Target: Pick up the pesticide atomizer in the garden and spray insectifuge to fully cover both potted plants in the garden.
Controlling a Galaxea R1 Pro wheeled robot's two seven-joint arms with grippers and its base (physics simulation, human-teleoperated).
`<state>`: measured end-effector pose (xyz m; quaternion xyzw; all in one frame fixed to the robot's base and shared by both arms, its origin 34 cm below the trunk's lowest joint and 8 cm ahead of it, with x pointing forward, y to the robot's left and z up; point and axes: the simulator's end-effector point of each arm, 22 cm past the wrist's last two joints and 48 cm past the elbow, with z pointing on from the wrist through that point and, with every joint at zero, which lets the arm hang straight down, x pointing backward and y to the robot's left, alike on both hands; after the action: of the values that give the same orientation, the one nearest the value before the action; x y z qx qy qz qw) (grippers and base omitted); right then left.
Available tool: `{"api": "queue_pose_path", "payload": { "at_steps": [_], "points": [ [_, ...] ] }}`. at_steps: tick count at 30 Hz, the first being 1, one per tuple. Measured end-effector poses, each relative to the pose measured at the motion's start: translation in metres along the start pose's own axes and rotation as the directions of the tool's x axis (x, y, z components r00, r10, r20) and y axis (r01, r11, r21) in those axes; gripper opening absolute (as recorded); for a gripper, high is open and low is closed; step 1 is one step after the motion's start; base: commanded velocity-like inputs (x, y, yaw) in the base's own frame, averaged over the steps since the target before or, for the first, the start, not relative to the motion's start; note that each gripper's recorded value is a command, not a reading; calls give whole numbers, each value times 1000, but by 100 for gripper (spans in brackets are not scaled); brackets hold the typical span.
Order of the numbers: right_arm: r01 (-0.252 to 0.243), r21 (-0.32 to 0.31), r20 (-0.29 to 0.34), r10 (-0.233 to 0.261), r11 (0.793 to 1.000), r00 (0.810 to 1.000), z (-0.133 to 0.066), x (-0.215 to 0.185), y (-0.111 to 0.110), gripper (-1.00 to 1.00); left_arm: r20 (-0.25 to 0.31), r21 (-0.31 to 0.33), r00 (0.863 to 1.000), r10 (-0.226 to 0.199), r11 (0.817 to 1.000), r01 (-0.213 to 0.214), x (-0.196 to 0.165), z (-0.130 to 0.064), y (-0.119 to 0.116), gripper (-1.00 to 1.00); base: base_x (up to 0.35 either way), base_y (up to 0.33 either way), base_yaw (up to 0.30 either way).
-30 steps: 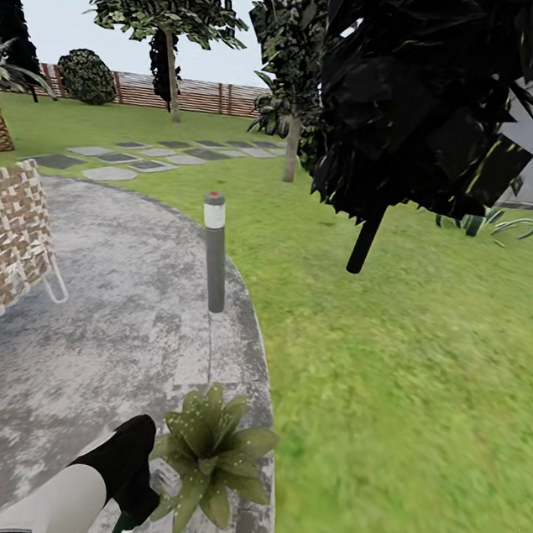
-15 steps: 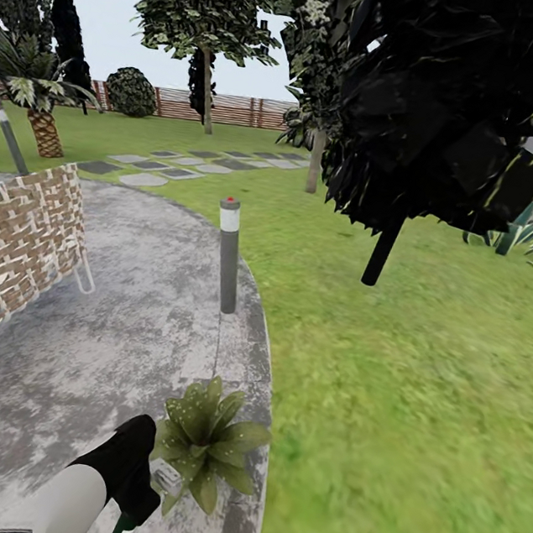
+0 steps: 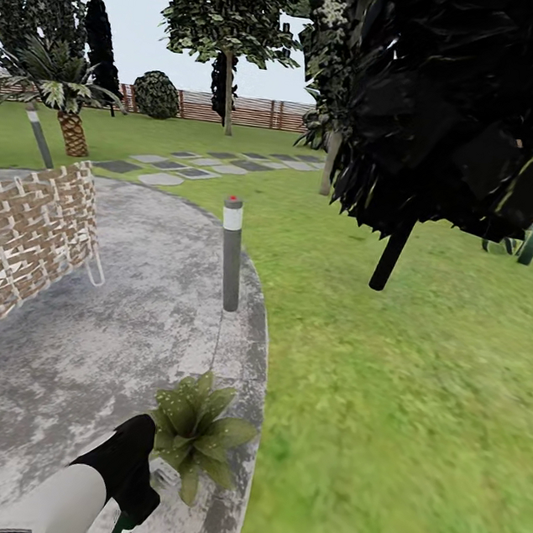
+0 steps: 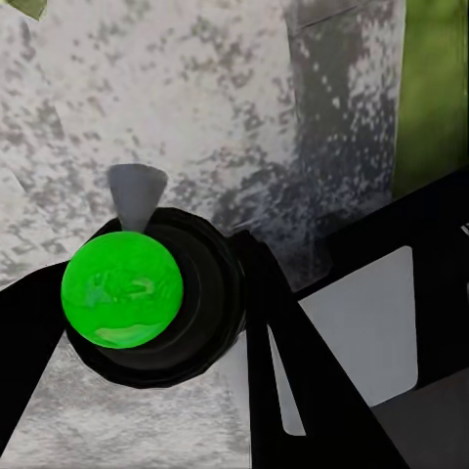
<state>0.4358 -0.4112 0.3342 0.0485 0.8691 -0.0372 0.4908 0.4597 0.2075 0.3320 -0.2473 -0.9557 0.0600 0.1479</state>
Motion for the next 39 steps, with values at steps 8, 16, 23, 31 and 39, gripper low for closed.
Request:
{"api": "queue_pose_path", "payload": {
  "at_steps": [8,16,23,31,39],
  "points": [
    [-2,-2,0,2,1000,1000,0,0,2,100,1,-1,1000,-3,1000,3,0,0,2,-100,0,-264,37],
    [-3,-3,-1,3,1000,1000,0,1,3,100,12,-3,1000,-9,1000,9,-3,-4,3,-100,0,-28,267],
    [-3,-3,0,3,1000,1000,0,1,3,100,113,-44,993,-27,999,32,-43,-47,18,-100,0,0,279],
    [-3,-2,0,3,1000,1000,0,0,3,100,119,-50,992,-30,998,36,-49,-55,22,-100,119,0,69],
    [-3,-2,0,3,1000,1000,0,1,3,100,112,-48,993,-32,998,38,-46,-52,21,-100,287,0,0]
  ]
}}
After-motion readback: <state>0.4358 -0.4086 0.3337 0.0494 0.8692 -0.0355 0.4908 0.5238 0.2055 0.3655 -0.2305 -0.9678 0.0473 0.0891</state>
